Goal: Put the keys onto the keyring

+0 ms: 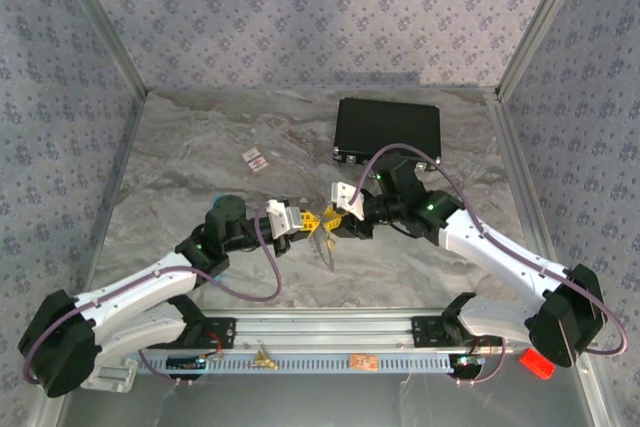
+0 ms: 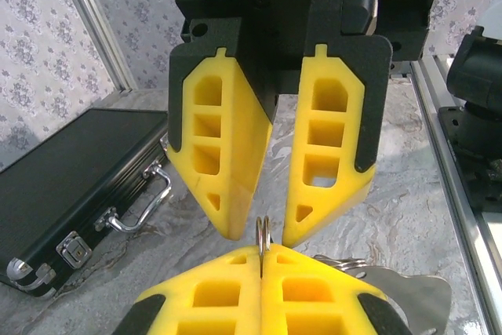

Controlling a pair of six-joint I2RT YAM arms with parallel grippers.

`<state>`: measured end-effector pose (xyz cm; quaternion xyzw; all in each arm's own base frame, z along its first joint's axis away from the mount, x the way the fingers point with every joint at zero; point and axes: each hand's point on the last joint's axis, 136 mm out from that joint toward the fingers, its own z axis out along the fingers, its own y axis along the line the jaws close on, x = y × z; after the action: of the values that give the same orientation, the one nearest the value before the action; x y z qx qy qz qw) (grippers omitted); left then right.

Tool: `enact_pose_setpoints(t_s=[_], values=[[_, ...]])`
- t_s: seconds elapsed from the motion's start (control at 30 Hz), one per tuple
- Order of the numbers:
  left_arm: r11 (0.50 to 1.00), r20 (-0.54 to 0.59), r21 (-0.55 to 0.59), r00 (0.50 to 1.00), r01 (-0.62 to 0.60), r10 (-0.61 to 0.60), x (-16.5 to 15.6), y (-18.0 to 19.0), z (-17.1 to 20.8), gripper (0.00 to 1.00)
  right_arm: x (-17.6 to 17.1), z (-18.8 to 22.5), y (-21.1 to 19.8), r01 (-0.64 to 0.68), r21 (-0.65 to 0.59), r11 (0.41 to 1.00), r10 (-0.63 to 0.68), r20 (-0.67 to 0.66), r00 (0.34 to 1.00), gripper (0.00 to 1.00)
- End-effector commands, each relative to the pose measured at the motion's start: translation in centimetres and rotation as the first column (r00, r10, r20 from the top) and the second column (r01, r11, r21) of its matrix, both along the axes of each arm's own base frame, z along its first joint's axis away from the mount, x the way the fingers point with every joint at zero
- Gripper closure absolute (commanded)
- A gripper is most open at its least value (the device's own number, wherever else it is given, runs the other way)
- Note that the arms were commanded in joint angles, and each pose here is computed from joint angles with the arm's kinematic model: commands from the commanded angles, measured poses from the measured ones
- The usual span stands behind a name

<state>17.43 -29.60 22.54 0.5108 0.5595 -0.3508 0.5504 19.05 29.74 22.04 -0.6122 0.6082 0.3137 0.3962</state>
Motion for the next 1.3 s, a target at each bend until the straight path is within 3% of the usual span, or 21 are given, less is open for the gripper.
enact_pose_setpoints(t_s=[0.0, 0.17, 0.27, 0.37, 0.5, 0.6, 0.97, 1.27], values=[[0.998, 0.036, -0.057, 0.999, 0.026, -0.024, -0.3, -0.3, 1.7, 1.00, -0.2, 0.5, 0.5, -0.017, 0.036, 0.999, 0.017, -0.007, 1.000, 0.75], [0.998, 0.038, -0.056, 0.999, 0.027, -0.025, -0.2, -0.4, 1.7, 1.00, -0.2, 0.7, 0.7, -0.024, 0.049, 0.999, 0.025, -0.008, 1.000, 0.83], [0.998, 0.041, -0.061, 0.999, 0.022, -0.020, -0.2, -0.3, 1.8, 1.00, -0.2, 0.8, 0.9, -0.029, 0.052, 0.998, 0.030, -0.013, 0.999, 0.99], [0.998, 0.030, -0.061, 0.999, -0.017, 0.019, 0.4, -0.2, 1.9, 1.00, -0.1, 0.7, 0.7, -0.020, 0.038, 0.999, 0.020, -0.009, 1.000, 1.00], [0.998, 0.001, 0.017, 0.998, -0.064, 0.064, 1.2, 0.2, 0.7, 0.79, 0.1, 0.5, 0.0, 0.001, -0.038, 0.999, -0.001, 0.017, 1.000, 1.00], [0.994, -0.016, 0.082, 0.998, -0.067, 0.068, 1.3, 0.3, -0.4, 0.73, 0.2, 0.0, -0.6, 0.011, -0.124, 0.992, -0.005, 0.044, 0.999, 1.00], [0.993, -0.033, 0.111, 0.999, -0.027, 0.030, 1.2, -0.4, -0.8, 0.75, 0.2, -0.9, 0.2, -0.001, -0.292, 0.957, 0.028, 0.089, 0.996, 1.00], [0.992, -0.039, 0.123, 0.999, -0.014, 0.019, 1.0, -0.5, -1.1, 0.94, -0.7, 0.2, 1.0, -0.032, -0.242, 0.970, 0.052, 0.075, 0.996, 1.00]])
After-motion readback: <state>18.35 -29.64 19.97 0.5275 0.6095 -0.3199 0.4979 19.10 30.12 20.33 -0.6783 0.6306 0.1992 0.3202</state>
